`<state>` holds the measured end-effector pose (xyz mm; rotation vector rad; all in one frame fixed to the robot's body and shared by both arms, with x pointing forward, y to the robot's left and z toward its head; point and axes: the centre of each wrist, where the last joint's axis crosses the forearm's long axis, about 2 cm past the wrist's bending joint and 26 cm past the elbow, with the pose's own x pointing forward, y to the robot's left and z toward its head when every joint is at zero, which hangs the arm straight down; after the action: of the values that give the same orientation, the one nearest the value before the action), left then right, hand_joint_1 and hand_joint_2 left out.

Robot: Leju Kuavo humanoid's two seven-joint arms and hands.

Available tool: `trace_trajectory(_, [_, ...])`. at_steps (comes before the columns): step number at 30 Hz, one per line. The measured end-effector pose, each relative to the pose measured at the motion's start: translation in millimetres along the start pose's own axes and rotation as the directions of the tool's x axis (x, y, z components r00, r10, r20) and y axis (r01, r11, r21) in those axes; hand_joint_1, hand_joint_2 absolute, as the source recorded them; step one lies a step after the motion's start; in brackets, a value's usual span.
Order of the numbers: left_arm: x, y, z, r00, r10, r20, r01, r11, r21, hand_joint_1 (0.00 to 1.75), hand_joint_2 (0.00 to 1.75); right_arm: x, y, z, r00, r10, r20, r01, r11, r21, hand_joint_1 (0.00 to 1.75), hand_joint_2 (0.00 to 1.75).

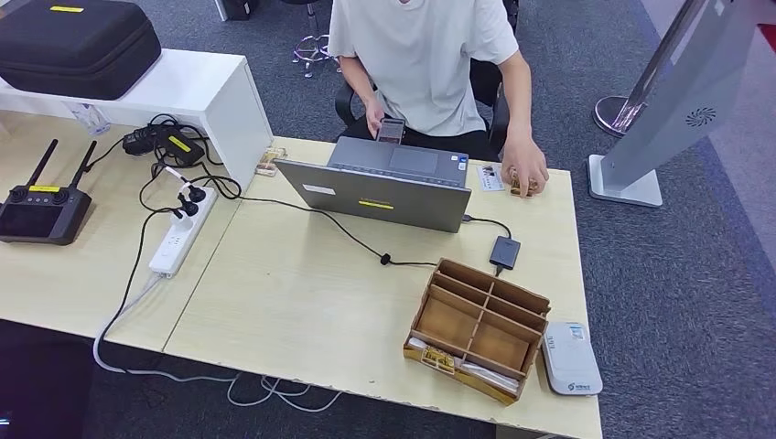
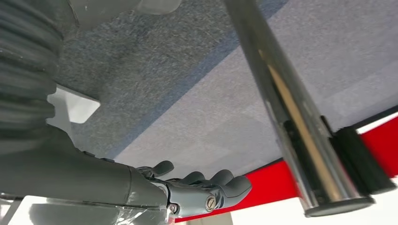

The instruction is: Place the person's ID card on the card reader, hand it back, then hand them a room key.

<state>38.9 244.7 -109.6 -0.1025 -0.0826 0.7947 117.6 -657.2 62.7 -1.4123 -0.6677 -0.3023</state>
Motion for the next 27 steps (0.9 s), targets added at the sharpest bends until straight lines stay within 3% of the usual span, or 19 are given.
trace_trajectory(6, [-4,-5,0,0.999,0.039,-0.012,-0.039,0.999,-0.009,0.0,1.75,-27,14,24,0.988,0.099,-0.12,-0.092,0.994,0.062,0.0,1.75])
trace_trajectory(10, [-9,-11,1,0.997,0.081,-0.022,-0.081,0.997,-0.015,0.0,0.0,-54,48,74,0.959,0.189,-0.209,-0.15,0.97,0.19,0.0,1.75])
trace_trajectory(11, [-10,-13,1,0.996,0.087,-0.024,-0.088,0.996,-0.013,0.0,0.0,-60,57,88,0.949,0.214,-0.231,-0.161,0.96,0.227,0.0,1.75])
trace_trajectory(15, [-14,-18,1,0.994,0.102,-0.026,-0.102,0.995,0.012,0.0,1.75,-78,88,145,0.896,0.329,-0.299,-0.2,0.899,0.389,0.0,1.75])
trace_trajectory(21, [-15,-19,1,0.994,0.098,-0.051,-0.095,0.994,0.05,0.0,1.75,-91,121,224,0.825,0.481,-0.297,-0.213,0.751,0.625,0.0,1.75])
trace_trajectory(24, [-16,-21,1,0.993,0.093,-0.073,-0.09,0.995,0.05,0.0,1.75,-92,132,256,0.804,0.549,-0.228,-0.236,0.647,0.725,0.0,1.75])
trace_trajectory(27, [-17,-22,2,0.992,0.084,-0.09,-0.08,0.996,0.047,0.0,1.75,-92,141,286,0.787,0.614,-0.06,-0.315,0.483,0.817,0.0,0.44])
